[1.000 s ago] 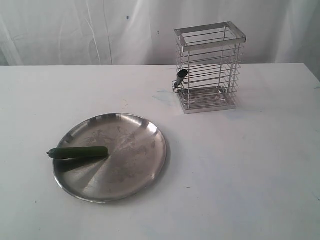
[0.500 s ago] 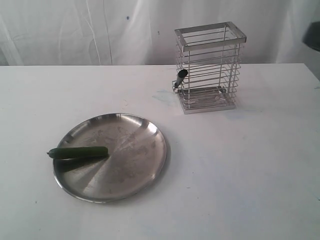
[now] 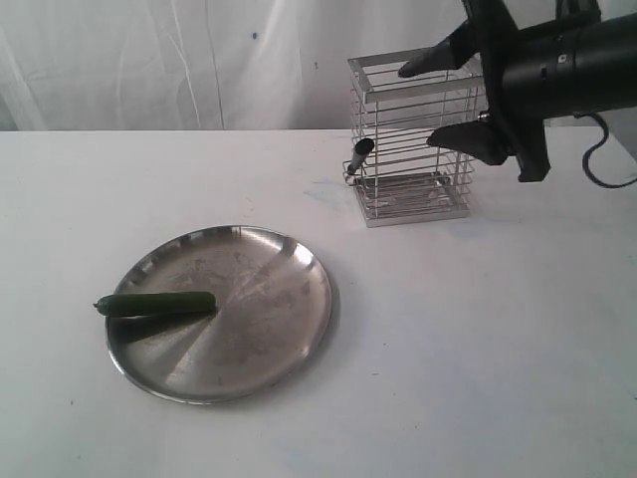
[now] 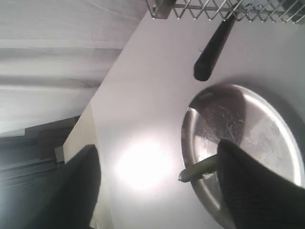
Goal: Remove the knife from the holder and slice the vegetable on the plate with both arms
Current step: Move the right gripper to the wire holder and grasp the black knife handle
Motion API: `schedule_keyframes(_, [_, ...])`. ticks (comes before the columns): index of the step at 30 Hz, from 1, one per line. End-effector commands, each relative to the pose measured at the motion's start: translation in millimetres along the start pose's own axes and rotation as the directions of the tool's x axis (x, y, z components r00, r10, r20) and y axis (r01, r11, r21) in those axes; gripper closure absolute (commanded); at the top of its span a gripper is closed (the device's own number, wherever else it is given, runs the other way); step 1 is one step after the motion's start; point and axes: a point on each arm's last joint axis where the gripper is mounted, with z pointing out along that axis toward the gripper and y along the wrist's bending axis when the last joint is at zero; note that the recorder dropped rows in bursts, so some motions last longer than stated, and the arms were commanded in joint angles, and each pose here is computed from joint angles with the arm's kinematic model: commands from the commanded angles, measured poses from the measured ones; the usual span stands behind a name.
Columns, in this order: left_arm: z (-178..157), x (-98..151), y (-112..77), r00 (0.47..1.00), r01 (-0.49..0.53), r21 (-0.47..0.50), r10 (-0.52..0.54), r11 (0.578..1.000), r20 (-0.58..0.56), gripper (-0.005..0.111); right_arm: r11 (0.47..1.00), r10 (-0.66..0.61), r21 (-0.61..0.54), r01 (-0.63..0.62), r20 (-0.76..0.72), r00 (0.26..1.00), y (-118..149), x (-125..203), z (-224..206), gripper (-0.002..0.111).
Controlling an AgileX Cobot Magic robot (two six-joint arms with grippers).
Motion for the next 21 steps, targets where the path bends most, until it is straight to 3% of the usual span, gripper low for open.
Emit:
schedule_keyframes(1, [0, 1, 0.4, 1.000, 0.007, 0.004, -0.007, 1.000, 0.001, 0.107, 0.999, 0.043, -0.029, -0.044, -0.051, 0.998, -13, -16, 25, 0.044])
schedule_keyframes(10, [0, 1, 0.4, 1.000, 0.007, 0.004, -0.007, 1.000, 0.001, 0.107, 0.999, 0.047, 0.012, -0.046, -0.082, 0.996, -41, -25, 55, 0.044])
schedule_keyframes(21, [0, 1, 0.4, 1.000, 0.007, 0.004, -0.007, 1.000, 0.001, 0.107, 1.000, -0.003, -0.005, 0.002, -0.123, 0.992, -38, -42, 94, 0.045])
